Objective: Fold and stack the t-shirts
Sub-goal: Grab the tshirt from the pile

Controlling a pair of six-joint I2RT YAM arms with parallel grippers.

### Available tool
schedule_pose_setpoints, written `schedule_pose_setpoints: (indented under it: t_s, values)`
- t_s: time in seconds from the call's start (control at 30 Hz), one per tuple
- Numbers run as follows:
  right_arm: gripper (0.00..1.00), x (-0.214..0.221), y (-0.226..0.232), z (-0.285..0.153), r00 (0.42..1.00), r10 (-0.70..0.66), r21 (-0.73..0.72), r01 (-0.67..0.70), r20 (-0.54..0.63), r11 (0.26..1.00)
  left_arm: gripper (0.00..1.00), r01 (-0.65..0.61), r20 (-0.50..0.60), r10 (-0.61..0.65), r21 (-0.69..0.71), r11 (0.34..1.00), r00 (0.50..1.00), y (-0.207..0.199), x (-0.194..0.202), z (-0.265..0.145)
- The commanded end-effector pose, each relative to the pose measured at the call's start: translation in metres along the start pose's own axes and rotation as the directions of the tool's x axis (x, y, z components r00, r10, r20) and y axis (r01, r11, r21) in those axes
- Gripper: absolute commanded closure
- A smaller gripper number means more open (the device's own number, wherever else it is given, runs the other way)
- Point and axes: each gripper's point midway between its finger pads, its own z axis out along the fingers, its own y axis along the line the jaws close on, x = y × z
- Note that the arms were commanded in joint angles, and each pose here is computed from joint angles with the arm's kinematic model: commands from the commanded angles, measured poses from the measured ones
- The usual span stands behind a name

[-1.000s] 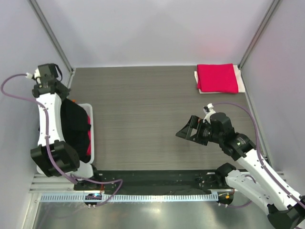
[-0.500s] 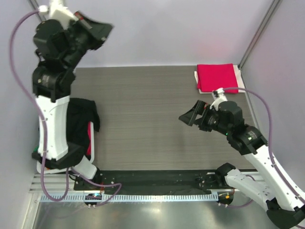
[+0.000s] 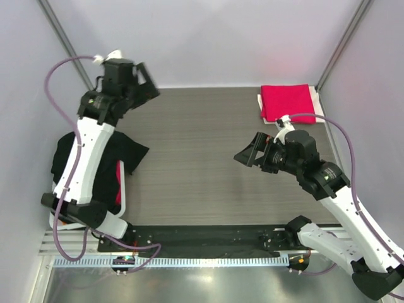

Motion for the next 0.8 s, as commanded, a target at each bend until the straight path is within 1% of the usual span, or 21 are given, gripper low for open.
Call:
schedule_pose_setpoints:
  t_s: [0.0,0.03,0.07,0.1,0.13,0.17,0.2,0.23,0.27,0.3,0.37,0.4,0.43,0.5,0.53,0.63,0.67,0.7,0.73,0.77]
  values:
    - [0.00,0.007,0.004,-0.002,1.000,-0.006,-0.045,0.006,-0.015,0.999,0.05,0.064,0.032,-0.056,-0.370,0.927,0.998,0.139,0.000,-0.034]
    - [0.00,0.008,0.005,0.000,1.000,0.003,-0.056,-0.004,-0.020,0.998,0.05,0.129,0.087,-0.102,-0.424,0.897,0.991,0.174,-0.010,-0.032]
    - [0.00,0.013,0.001,0.003,0.999,0.010,-0.051,-0.012,-0.032,0.999,0.05,0.124,0.048,-0.115,-0.478,0.869,0.992,0.201,0.012,-0.025]
    - [0.00,0.016,0.000,0.004,0.999,0.014,-0.049,-0.016,-0.039,0.999,0.05,0.168,0.094,-0.139,-0.527,0.833,0.986,0.229,0.007,-0.034]
    - [0.00,0.018,-0.001,0.005,0.999,0.013,-0.051,-0.015,-0.043,0.999,0.05,0.179,0.110,-0.142,-0.545,0.819,0.984,0.242,0.007,-0.032]
    - [0.00,0.021,-0.005,0.006,0.999,0.016,-0.047,-0.018,-0.050,0.999,0.05,0.165,0.077,-0.148,-0.589,0.791,0.986,0.262,0.021,-0.028]
    - [0.00,0.023,-0.007,0.007,0.998,0.017,-0.043,-0.020,-0.052,0.999,0.05,0.190,0.081,-0.179,-0.629,0.754,0.981,0.284,0.024,-0.027]
    - [0.00,0.024,-0.007,0.007,0.998,0.017,-0.045,-0.019,-0.054,0.999,0.05,0.202,0.081,-0.195,-0.628,0.752,0.978,0.293,0.026,-0.020]
    - [0.00,0.027,-0.010,0.010,0.998,0.019,-0.044,-0.022,-0.062,0.999,0.05,0.209,0.062,-0.222,-0.644,0.736,0.973,0.305,0.037,-0.015]
    - [0.00,0.028,-0.010,0.010,0.998,0.018,-0.044,-0.021,-0.066,0.999,0.06,0.244,0.076,-0.263,-0.668,0.703,0.962,0.323,0.038,-0.016]
    - [0.00,0.033,-0.012,0.012,0.996,0.019,-0.043,-0.023,-0.083,0.999,0.06,0.257,0.067,-0.293,-0.688,0.679,0.954,0.343,0.046,-0.003]
    - [0.00,0.033,-0.013,0.012,0.996,0.018,-0.042,-0.022,-0.084,0.999,0.07,0.268,0.079,-0.304,-0.706,0.655,0.950,0.354,0.046,-0.003]
    - [0.00,0.034,-0.014,0.013,0.996,0.019,-0.041,-0.022,-0.085,0.999,0.07,0.258,0.066,-0.309,-0.726,0.637,0.949,0.363,0.050,0.004]
    - [0.00,0.036,-0.017,0.013,0.996,0.014,-0.036,-0.017,-0.086,0.999,0.07,0.258,0.066,-0.315,-0.741,0.620,0.947,0.372,0.048,0.009]
    - [0.00,0.038,-0.019,0.014,0.996,0.015,-0.030,-0.018,-0.089,0.999,0.07,0.252,0.049,-0.329,-0.753,0.608,0.943,0.378,0.053,0.018]
    - [0.00,0.040,-0.022,0.017,0.995,0.013,-0.019,-0.015,-0.101,1.000,0.11,0.276,0.075,-0.340,-0.755,0.595,0.938,0.387,0.053,0.031]
    - [0.00,0.040,-0.022,0.018,0.994,0.012,-0.019,-0.014,-0.106,1.000,0.17,0.272,0.071,-0.342,-0.762,0.588,0.937,0.391,0.056,0.036]
    - [0.00,0.041,-0.022,0.018,0.994,0.009,-0.020,-0.011,-0.110,1.000,0.20,0.276,0.080,-0.338,-0.761,0.587,0.938,0.393,0.053,0.039]
    - [0.00,0.041,-0.023,0.019,0.993,0.003,-0.017,-0.005,-0.114,1.000,0.28,0.280,0.086,-0.335,-0.757,0.590,0.938,0.393,0.048,0.042]
    - [0.00,0.041,-0.023,0.020,0.994,0.003,-0.016,-0.005,-0.113,1.000,0.53,0.278,0.080,-0.339,-0.759,0.589,0.937,0.395,0.048,0.045]
